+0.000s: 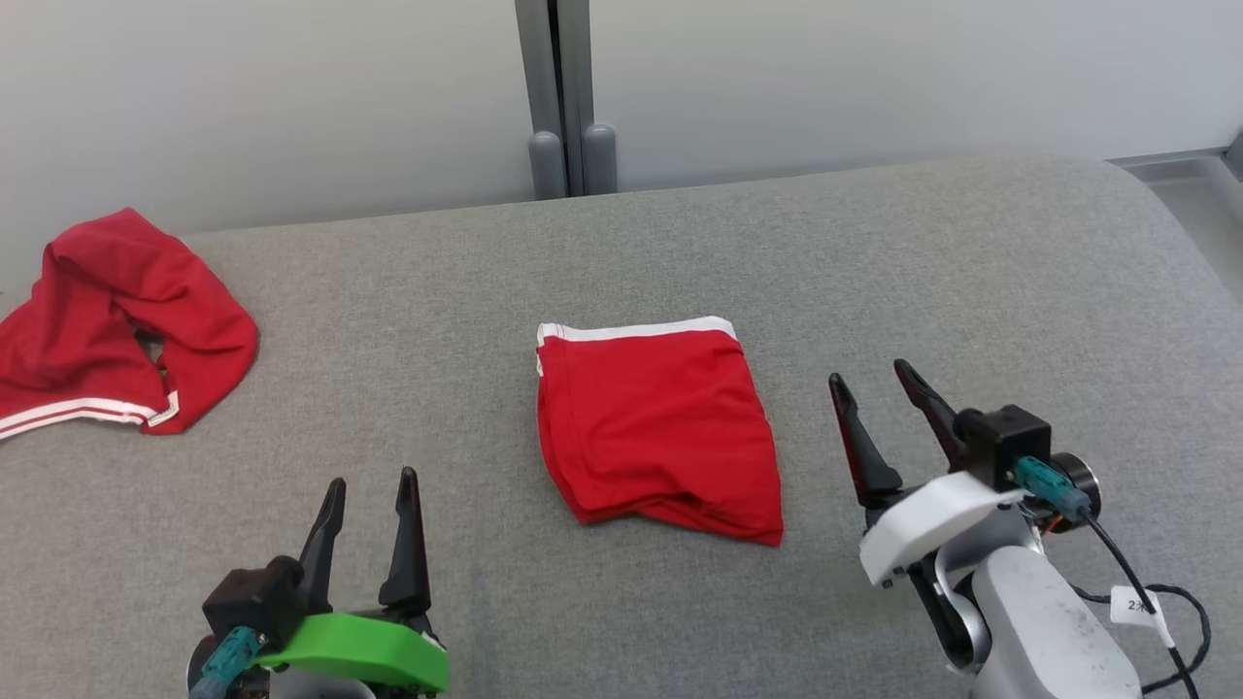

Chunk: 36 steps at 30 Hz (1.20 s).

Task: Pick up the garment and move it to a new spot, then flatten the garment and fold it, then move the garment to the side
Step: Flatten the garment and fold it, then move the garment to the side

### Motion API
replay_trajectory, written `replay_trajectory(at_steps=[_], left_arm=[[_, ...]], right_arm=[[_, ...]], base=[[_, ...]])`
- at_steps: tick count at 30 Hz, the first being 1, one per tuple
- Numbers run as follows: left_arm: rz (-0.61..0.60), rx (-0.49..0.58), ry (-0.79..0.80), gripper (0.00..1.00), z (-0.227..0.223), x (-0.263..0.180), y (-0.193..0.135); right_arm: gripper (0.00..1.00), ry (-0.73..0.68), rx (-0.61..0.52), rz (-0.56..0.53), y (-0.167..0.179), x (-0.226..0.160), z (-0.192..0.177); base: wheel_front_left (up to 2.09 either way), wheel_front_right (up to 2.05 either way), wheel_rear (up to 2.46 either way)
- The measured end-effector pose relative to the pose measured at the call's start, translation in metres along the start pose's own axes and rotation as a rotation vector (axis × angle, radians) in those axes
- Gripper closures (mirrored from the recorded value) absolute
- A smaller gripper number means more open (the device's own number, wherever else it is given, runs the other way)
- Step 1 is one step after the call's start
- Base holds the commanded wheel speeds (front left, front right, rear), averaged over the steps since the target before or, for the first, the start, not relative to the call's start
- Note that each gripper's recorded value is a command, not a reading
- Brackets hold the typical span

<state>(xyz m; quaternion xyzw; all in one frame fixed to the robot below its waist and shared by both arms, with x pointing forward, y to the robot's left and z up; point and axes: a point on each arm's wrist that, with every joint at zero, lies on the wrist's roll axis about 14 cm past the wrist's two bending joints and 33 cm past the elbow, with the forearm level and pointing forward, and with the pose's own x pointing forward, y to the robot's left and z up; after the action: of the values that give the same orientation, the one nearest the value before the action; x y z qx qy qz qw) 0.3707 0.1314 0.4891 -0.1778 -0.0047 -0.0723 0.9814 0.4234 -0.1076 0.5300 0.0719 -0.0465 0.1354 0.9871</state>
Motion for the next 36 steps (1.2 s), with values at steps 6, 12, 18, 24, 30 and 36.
replay_trajectory(at_steps=[6, 12, 18, 24, 30, 36], left_arm=[[0.02, -0.007, 0.021, 0.0, -0.008, -0.011, 0.003], [0.049, -0.011, 0.04, 0.0, -0.014, -0.021, 0.01], [0.061, -0.017, 0.036, 0.0, -0.013, -0.022, 0.012], [0.065, -0.017, 0.036, 0.0, -0.013, -0.023, 0.013], [0.065, -0.017, 0.038, 0.0, -0.014, -0.024, 0.013], [0.066, -0.017, 0.038, 0.0, -0.014, -0.025, 0.013]], right_arm=[[0.0, -0.007, 0.022, -0.082, -0.021, -0.028, -0.004], [0.0, 0.022, 0.071, -0.126, -0.028, -0.047, -0.018], [0.0, 0.038, 0.061, -0.132, -0.029, -0.052, -0.023], [0.0, 0.036, 0.053, -0.131, -0.03, -0.052, -0.023], [0.0, 0.035, 0.053, -0.128, -0.029, -0.051, -0.022], [0.0, 0.041, 0.05, -0.123, -0.027, -0.05, -0.024]], base=[[0.0, 0.0, 0.0], [0.0, 0.0, 0.0], [0.0, 0.0, 0.0], [0.0, 0.0, 0.0], [0.0, 0.0, 0.0], [0.0, 0.0, 0.0]])
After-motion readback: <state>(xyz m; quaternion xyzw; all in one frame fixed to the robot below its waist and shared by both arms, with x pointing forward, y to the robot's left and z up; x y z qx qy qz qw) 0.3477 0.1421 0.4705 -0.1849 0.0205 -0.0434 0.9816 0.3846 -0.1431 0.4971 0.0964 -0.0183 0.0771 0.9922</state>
